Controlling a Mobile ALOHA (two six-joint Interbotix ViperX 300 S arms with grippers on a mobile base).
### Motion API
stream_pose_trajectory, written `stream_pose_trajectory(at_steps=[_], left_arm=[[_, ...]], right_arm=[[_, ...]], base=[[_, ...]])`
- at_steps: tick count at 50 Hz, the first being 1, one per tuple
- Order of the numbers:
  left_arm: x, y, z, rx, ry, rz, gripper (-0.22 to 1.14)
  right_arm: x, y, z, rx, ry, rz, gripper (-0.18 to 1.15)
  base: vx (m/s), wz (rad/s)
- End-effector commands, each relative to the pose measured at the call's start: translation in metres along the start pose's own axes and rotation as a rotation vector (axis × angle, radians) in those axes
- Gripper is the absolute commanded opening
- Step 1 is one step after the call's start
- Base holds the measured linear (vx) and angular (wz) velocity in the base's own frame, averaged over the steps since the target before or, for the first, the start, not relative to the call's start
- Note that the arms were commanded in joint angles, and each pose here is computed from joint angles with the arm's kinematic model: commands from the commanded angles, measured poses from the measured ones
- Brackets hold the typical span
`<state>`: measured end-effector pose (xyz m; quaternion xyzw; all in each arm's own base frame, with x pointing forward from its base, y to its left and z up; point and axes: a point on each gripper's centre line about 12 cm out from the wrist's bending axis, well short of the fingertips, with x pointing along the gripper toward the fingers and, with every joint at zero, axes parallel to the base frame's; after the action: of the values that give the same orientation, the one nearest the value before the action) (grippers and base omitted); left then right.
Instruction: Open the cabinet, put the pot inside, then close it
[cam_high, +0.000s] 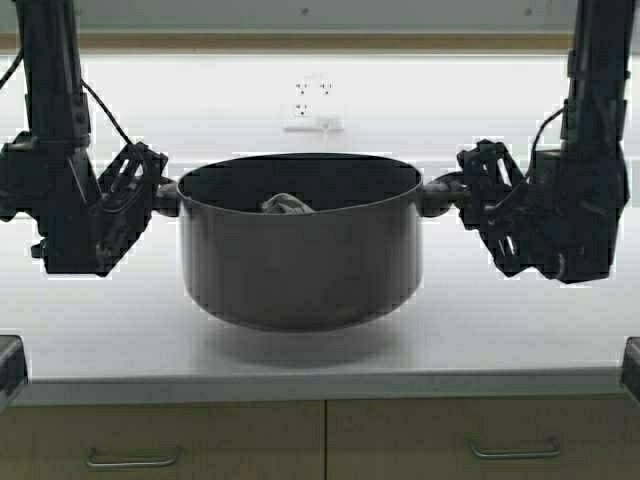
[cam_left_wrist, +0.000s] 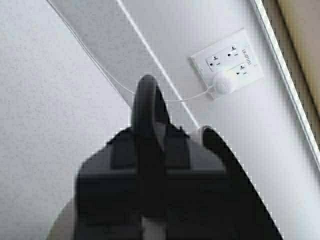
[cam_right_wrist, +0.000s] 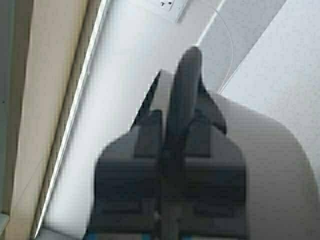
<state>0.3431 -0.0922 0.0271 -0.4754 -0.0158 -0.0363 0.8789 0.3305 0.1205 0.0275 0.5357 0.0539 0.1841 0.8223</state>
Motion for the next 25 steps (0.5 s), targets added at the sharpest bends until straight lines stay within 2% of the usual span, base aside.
stream_pose_trajectory(at_steps=[1, 25], left_arm=[[-0.007, -0.042, 0.001, 0.000, 0.007, -0.111, 0.02], [-0.067, -0.098, 0.033, -0.035, 0.000, -0.142, 0.02]], right_arm=[[0.003, 0.046, -0.007, -0.018, 0.028, 0.131, 0.07], [-0.031, 0.104, 0.001, 0.001, 0.051, 0.203, 0.07]], base=[[0.00, 0.00], [0.00, 0.00]])
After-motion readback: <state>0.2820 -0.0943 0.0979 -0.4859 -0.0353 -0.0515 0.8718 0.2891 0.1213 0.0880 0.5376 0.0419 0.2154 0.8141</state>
